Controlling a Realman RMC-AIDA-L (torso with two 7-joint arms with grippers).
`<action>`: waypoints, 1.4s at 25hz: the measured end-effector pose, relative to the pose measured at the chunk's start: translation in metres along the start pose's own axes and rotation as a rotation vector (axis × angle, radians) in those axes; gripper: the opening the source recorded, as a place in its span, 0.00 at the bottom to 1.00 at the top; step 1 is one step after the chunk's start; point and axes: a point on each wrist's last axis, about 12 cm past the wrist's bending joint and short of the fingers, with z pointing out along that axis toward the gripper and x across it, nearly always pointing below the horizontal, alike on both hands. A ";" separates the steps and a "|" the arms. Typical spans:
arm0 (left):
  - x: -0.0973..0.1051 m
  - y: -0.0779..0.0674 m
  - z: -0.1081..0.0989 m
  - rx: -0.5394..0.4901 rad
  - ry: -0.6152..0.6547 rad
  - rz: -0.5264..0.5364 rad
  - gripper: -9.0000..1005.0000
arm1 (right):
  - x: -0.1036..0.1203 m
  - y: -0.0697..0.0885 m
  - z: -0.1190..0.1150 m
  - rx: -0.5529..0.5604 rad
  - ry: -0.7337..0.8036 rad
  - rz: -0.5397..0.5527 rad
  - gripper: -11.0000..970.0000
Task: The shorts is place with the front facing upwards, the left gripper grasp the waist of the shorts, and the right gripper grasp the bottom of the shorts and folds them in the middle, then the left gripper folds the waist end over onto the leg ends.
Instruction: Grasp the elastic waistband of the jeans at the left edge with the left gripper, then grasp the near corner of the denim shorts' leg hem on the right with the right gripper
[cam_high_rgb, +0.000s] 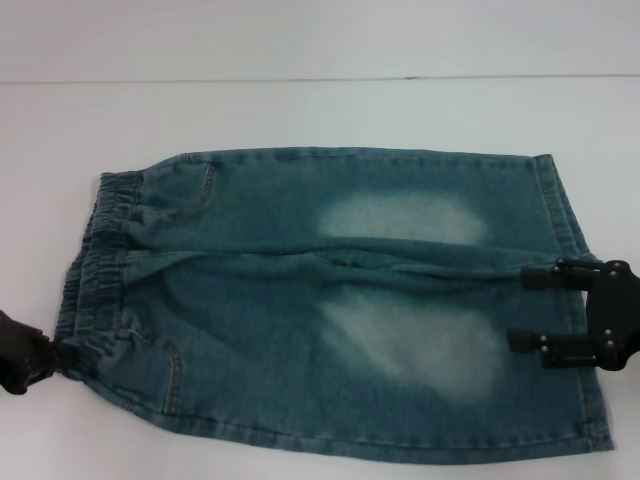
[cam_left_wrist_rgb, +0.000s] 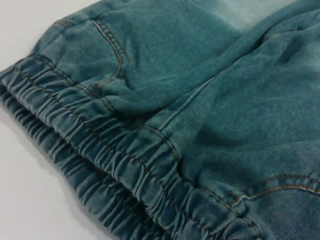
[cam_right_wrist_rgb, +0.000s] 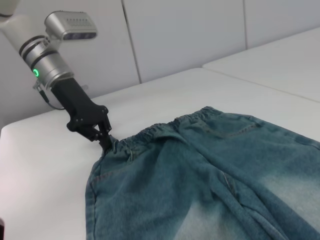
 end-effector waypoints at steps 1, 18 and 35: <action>0.000 0.000 0.000 -0.003 0.000 0.001 0.13 | 0.000 0.000 -0.001 0.002 -0.001 0.014 0.89; -0.008 0.005 -0.003 -0.039 -0.020 0.023 0.06 | -0.034 0.003 -0.056 0.103 0.380 0.447 0.88; -0.007 0.004 -0.002 -0.037 -0.022 0.035 0.06 | -0.023 0.005 -0.034 0.091 0.594 0.585 0.88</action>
